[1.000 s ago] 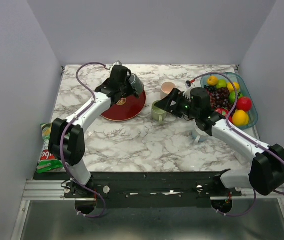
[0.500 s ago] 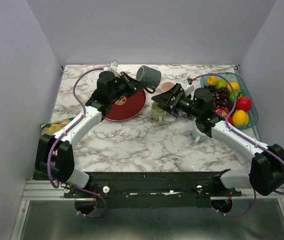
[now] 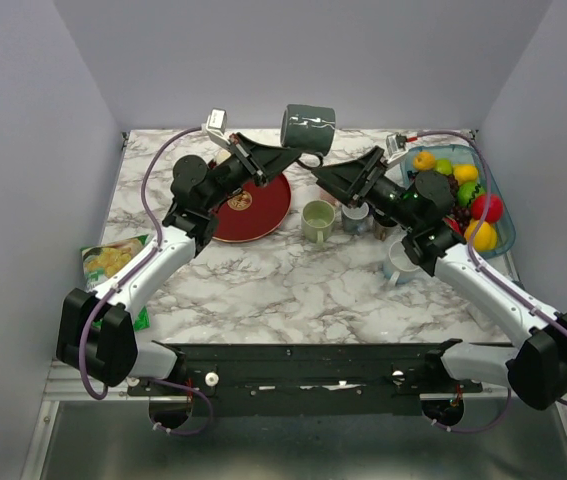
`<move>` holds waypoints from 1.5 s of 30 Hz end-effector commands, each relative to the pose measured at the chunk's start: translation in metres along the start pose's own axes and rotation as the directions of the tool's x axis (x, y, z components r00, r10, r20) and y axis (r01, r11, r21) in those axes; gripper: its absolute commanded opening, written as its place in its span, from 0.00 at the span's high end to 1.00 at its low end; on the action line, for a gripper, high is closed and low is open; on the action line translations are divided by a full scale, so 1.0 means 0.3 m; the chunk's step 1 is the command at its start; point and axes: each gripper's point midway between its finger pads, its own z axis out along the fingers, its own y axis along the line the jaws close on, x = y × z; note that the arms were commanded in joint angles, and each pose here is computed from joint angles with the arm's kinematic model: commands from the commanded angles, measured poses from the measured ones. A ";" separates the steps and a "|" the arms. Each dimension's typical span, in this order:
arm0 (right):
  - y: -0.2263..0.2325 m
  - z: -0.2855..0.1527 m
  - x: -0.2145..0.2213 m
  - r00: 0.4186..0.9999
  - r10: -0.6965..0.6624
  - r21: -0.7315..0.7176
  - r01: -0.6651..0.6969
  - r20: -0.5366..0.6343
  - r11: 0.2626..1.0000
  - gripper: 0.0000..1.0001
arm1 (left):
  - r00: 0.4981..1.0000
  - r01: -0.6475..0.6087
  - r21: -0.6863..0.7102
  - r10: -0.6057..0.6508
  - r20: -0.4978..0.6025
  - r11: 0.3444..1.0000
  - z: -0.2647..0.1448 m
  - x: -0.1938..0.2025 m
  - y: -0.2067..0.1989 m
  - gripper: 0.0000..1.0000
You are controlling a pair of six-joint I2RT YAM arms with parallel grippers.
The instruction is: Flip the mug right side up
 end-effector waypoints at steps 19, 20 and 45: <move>0.089 0.014 -0.089 0.991 0.019 -0.091 -0.007 0.133 0.996 0.99 | 0.997 -0.044 0.202 0.057 -0.059 0.978 -0.028 0.102 -0.185 1.00; 0.077 0.013 -0.090 0.991 -0.002 -0.072 0.012 0.137 0.997 0.99 | 0.996 -0.051 0.203 0.066 -0.064 0.978 -0.029 0.105 -0.185 1.00; -0.381 -0.526 0.036 0.869 -0.443 0.633 0.473 -0.221 0.613 0.99 | 0.785 -0.604 -0.519 0.564 -0.256 0.605 -0.307 -0.034 0.271 0.01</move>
